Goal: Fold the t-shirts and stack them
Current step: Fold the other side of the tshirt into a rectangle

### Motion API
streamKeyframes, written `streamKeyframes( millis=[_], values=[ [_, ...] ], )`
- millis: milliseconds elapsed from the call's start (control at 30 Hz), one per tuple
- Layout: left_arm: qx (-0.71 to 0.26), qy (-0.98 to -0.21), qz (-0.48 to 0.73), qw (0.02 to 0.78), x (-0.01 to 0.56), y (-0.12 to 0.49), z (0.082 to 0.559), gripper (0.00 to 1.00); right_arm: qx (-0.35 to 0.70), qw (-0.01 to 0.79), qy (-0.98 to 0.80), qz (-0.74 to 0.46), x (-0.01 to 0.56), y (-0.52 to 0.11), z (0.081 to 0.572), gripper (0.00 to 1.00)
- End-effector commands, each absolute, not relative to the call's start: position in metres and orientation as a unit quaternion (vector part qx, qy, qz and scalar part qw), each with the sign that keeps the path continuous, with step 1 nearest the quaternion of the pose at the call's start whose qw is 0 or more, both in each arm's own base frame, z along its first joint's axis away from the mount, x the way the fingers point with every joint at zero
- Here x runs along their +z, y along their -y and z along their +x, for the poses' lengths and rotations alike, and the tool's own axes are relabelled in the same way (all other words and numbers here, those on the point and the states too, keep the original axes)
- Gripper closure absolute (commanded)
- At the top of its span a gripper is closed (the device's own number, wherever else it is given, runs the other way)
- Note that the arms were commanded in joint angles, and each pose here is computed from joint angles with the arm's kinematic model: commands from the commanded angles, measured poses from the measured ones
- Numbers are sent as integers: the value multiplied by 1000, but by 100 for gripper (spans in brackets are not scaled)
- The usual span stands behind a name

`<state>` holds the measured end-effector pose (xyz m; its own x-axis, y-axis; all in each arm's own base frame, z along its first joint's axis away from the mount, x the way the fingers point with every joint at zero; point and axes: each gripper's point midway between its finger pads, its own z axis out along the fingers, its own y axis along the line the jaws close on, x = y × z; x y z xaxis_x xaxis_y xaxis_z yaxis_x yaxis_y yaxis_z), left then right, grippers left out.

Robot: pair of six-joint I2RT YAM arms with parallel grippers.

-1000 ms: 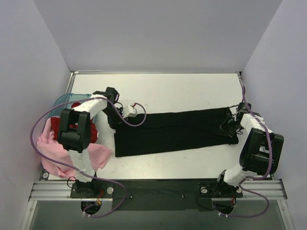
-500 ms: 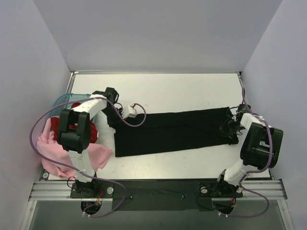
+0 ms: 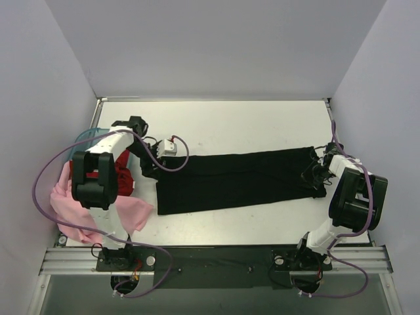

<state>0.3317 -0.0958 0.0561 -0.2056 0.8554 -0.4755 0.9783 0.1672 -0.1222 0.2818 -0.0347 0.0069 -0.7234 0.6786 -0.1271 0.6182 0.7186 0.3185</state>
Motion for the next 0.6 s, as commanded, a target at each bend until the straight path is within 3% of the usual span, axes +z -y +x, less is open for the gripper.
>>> streamKeyframes(
  millis=[0, 133, 333, 567],
  values=[
    [-281, -648, 673, 218, 73, 102, 325, 23, 119, 119, -919, 356, 9, 39, 279, 100],
    [-311, -601, 703, 217, 69, 108, 322, 27, 119, 124, -919, 354, 10, 40, 279, 100],
    [-278, -611, 710, 214, 55, 107, 346, 31, 119, 128, -921, 348, 13, 40, 278, 100],
    [-267, -632, 707, 168, 40, 97, 343, 39, 123, 127, -920, 350, 12, 41, 279, 100]
  ],
)
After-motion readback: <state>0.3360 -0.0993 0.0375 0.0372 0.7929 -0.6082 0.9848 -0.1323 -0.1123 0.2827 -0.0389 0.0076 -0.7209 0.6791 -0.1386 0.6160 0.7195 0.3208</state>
